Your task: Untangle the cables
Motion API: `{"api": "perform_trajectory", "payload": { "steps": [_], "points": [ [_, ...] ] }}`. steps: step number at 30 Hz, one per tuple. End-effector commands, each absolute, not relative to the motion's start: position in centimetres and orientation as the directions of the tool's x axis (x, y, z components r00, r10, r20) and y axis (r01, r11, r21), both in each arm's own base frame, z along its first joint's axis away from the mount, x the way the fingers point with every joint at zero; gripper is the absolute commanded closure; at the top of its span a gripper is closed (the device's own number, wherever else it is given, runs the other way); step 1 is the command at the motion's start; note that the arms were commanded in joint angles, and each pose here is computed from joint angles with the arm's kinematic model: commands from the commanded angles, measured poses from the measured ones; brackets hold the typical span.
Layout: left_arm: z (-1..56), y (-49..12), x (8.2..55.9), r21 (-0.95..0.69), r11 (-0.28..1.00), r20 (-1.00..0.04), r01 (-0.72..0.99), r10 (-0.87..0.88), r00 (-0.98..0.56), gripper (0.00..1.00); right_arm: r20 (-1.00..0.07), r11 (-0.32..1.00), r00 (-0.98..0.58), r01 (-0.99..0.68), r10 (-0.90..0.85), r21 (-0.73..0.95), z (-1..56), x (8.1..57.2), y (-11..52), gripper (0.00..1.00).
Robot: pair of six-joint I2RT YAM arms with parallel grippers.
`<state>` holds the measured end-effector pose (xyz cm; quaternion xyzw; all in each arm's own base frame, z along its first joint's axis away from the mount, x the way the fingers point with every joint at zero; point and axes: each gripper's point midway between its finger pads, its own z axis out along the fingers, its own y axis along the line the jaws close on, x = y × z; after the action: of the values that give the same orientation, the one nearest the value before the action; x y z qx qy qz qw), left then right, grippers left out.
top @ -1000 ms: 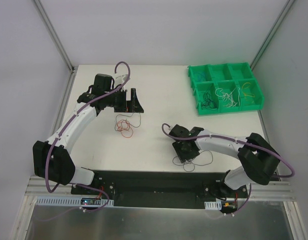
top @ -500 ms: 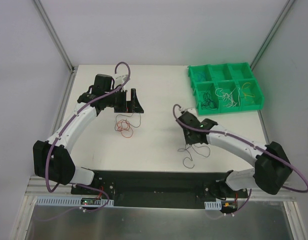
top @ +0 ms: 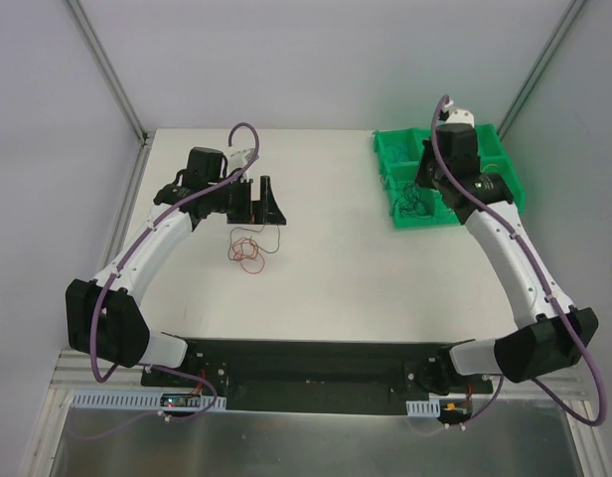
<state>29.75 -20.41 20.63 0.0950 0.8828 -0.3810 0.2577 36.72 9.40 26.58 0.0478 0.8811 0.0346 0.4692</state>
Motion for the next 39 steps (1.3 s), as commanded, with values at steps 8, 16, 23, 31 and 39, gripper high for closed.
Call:
{"api": "perform_trajectory", "payload": {
  "steps": [8,16,23,31,39],
  "points": [
    [21.4,-20.6,29.9,-0.634,0.662,-0.553,0.399,-0.028,-0.833,0.04,-0.906,0.985,-0.424,0.156,-0.002,-0.076,33.4,45.7,5.2,1.0],
    [21.1,-20.6,29.9,-0.632,0.665,-0.55,0.397,-0.024,-0.835,0.04,-0.875,0.944,-0.466,0.21,-0.133,-0.255,31.2,48.4,3.0,1.0],
    [20.7,-20.6,30.0,-0.636,0.667,-0.538,0.388,-0.023,-0.842,0.04,-0.819,0.949,-0.558,0.166,-0.134,-0.268,25.6,50.0,4.1,1.0],
    [20.4,-20.5,30.2,-0.634,0.673,-0.533,0.381,-0.023,-0.846,0.04,-0.779,0.975,-0.609,0.22,0.15,0.017,18.8,50.8,7.8,1.0],
    [20.6,-20.5,30.0,-0.633,0.67,-0.538,0.388,-0.021,-0.842,0.04,-0.704,0.894,-0.561,0.356,0.437,0.271,15.6,52.9,7.3,0.99]
  ]
}}
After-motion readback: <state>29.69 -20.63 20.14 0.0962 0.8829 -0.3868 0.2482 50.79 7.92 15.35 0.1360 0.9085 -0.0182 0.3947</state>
